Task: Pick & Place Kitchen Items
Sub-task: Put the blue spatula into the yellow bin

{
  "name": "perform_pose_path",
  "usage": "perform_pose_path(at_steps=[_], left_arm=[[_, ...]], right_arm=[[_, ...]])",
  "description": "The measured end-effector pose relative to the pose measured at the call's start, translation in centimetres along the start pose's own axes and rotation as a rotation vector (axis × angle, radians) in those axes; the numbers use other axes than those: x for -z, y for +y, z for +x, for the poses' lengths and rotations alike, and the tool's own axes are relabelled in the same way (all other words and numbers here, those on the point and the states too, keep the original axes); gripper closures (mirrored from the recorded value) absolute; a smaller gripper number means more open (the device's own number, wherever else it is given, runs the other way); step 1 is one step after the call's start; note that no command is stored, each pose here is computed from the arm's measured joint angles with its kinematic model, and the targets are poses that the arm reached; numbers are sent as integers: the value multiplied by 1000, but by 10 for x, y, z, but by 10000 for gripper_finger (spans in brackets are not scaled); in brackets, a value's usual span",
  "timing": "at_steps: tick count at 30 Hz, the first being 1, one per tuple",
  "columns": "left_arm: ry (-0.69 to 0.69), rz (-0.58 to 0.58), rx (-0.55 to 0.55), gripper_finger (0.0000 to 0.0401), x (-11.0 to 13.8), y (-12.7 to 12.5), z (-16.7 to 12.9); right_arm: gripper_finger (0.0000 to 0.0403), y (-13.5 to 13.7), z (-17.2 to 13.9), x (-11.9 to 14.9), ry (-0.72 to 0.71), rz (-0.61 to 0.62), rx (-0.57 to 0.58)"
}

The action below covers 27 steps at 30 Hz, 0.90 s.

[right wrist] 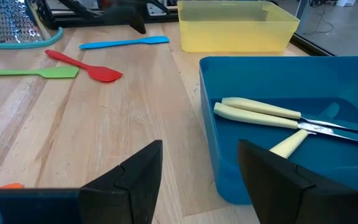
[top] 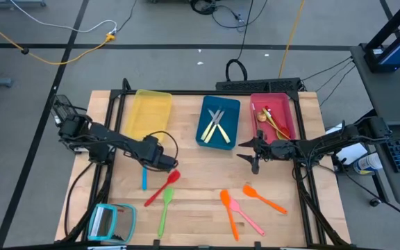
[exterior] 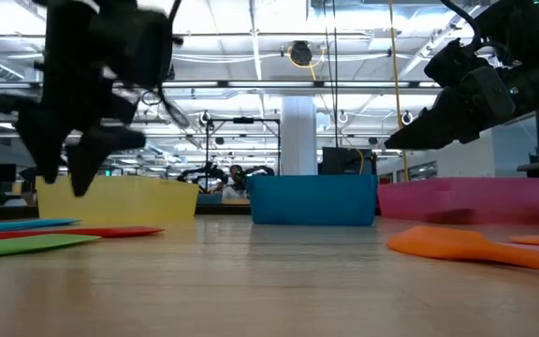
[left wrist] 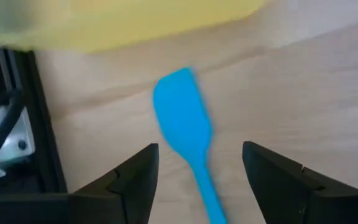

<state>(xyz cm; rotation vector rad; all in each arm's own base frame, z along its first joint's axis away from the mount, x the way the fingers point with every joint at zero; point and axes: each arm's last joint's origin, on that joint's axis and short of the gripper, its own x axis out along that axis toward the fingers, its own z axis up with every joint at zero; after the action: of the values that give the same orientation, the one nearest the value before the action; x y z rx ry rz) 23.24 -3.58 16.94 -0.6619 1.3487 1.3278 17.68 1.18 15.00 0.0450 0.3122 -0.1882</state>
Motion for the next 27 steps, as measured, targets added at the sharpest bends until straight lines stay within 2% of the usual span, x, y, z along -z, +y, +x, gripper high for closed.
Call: perform_pose_path(at_steps=[4,8,13,27], left_arm=[[92,-48,-45,177,-2,10,33],[115,-85,-17,184,-4,14,50],[85,-54,55,194,-7,7,51],[112,-48,67,215,-11,7,54]], right_arm=[[202,0,0,0,1,0,0],[202,0,0,0,-1,0,0],[202,0,0,0,-4,1,0],[202,0,0,0,-4,8,-2]])
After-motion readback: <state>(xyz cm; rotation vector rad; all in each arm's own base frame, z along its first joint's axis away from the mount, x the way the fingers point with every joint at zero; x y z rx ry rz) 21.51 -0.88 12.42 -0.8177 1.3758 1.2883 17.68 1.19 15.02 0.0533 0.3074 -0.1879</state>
